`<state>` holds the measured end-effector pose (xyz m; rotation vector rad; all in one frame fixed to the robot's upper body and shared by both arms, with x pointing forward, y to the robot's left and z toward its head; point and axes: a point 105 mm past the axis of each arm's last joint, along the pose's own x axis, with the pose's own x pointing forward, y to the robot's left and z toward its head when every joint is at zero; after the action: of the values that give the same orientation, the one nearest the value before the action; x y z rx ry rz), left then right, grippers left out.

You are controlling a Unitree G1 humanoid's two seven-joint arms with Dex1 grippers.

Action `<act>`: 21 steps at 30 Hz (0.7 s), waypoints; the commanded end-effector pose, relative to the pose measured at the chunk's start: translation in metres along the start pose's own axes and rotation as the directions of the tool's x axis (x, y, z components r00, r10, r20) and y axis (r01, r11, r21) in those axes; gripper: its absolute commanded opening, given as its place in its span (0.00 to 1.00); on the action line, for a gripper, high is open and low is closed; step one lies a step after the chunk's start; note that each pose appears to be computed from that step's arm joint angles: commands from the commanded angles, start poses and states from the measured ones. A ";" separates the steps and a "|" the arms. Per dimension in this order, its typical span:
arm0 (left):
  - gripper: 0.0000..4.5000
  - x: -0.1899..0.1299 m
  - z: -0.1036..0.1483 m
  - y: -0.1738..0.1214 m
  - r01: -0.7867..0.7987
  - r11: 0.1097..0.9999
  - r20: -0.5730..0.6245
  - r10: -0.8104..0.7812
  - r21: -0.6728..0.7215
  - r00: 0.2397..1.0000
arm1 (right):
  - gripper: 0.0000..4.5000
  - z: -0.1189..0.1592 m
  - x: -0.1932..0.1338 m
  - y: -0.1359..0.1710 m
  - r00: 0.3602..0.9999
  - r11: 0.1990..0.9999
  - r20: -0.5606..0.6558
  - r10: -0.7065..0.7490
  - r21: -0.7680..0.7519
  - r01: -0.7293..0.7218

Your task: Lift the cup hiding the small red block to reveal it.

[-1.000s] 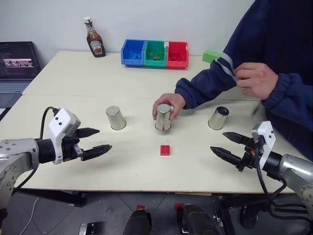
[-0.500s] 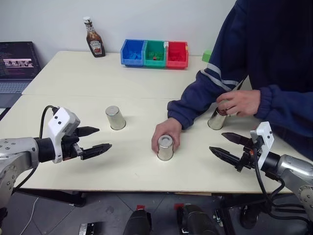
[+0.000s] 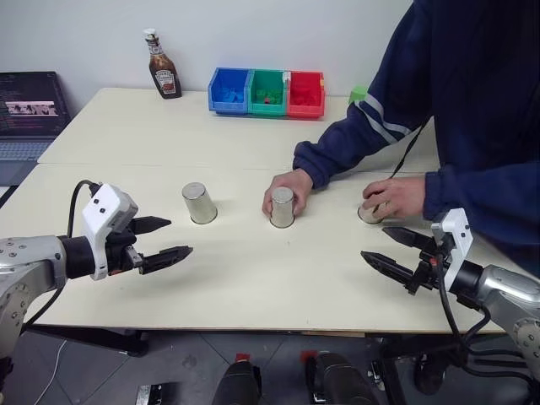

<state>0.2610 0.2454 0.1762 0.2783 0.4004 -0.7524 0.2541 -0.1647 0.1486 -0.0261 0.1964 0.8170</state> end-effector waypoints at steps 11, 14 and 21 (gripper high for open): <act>0.99 -0.002 0.010 0.003 -0.013 0.999 0.013 0.013 0.051 1.000 | 1.00 0.009 0.000 0.002 0.999 0.999 0.034 -0.001 -0.033 0.002; 0.99 -0.001 0.011 0.004 -0.014 0.998 0.016 0.014 0.054 1.000 | 1.00 0.011 0.001 0.002 0.999 0.999 0.036 -0.003 -0.035 0.004; 0.99 0.000 0.011 0.004 -0.014 0.998 0.018 0.013 0.057 1.000 | 1.00 0.014 0.002 0.004 0.999 0.999 0.039 -0.002 -0.038 0.003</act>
<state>0.2645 0.2449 0.1763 0.2932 0.3991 -0.7509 0.2556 -0.1631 0.1496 -0.0262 0.1924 0.8037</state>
